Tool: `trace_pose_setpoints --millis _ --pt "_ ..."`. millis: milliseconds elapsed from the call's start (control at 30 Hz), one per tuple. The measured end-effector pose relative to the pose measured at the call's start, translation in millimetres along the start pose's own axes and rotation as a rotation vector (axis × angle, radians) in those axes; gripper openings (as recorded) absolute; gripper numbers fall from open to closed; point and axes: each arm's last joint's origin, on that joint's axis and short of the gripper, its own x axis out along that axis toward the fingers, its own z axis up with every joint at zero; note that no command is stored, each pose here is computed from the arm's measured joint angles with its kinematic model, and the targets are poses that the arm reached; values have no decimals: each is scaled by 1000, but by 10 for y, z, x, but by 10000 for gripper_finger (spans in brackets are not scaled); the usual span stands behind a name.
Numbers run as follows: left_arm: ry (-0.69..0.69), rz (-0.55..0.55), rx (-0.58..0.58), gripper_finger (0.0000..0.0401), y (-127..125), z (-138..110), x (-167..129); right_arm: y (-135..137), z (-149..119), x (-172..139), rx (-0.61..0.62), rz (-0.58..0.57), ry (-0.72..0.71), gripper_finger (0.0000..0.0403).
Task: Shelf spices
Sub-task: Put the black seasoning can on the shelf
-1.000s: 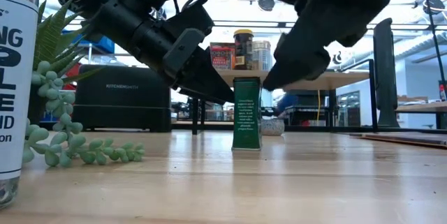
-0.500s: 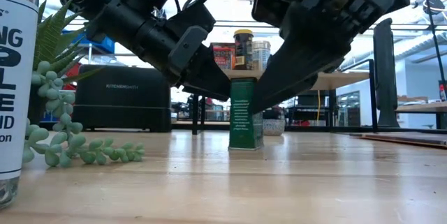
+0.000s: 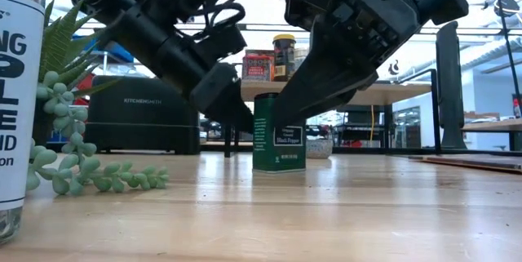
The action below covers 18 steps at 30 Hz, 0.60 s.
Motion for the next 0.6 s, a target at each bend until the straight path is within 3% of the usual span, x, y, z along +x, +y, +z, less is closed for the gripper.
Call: trace_pose_setpoints --millis 300,600 --pt "-18 53 -10 315 63 81 -90 -17 45 4 -20 -12 -43 244" --pt "123 -7 -52 315 127 70 -316 -99 119 18 -39 -23 -89 244"
